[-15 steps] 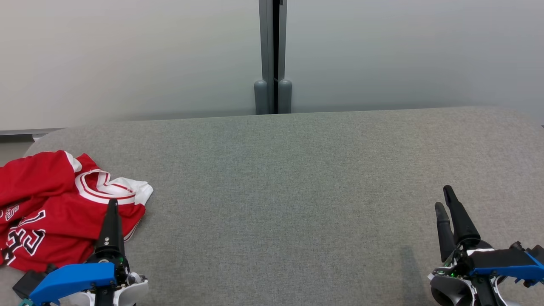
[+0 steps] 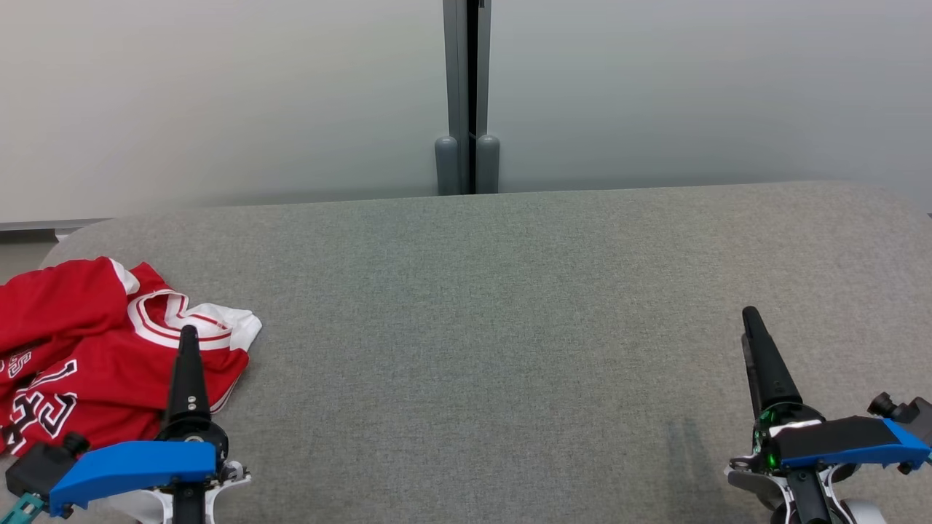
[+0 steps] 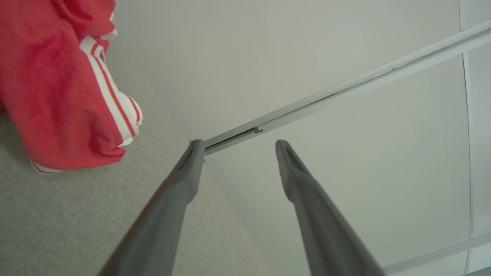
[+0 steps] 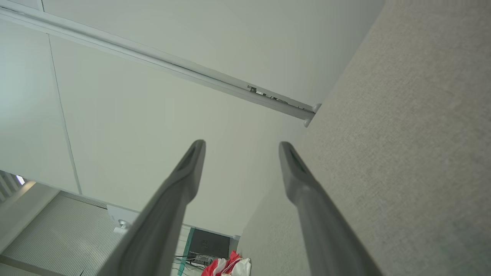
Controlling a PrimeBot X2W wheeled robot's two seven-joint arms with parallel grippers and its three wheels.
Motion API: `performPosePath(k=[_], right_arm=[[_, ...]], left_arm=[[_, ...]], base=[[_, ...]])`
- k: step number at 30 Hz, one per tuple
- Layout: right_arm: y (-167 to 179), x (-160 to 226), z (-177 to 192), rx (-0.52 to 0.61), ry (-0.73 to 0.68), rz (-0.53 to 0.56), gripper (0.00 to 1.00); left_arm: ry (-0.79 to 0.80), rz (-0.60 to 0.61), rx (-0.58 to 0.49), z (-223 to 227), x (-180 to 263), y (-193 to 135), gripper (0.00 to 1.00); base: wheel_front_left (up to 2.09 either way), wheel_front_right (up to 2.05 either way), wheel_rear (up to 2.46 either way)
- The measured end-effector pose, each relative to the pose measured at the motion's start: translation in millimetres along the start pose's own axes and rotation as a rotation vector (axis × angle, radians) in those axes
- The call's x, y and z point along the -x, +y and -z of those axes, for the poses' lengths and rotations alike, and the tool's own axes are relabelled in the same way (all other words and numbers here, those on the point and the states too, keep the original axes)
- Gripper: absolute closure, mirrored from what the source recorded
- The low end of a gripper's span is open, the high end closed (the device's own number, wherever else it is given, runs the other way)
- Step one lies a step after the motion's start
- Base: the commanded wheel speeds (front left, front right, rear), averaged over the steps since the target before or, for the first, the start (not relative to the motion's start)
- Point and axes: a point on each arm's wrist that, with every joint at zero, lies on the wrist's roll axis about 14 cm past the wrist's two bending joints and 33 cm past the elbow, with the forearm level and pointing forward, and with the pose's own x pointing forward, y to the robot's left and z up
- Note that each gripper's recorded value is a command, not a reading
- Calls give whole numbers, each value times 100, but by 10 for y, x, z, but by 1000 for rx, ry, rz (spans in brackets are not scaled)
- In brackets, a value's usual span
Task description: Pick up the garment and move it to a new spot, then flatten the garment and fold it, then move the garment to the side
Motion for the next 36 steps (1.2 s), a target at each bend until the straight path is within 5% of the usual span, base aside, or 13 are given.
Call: performPosePath(k=[19,36], right_arm=[[-23,-10,79,380,27,-14,0],[103,-36,45,656,-2,-70,0]], left_arm=[[28,41,-461,116,4,-72,0],[41,62,-726,183,14,-69,0]], base=[[0,0,0],[0,0,0]])
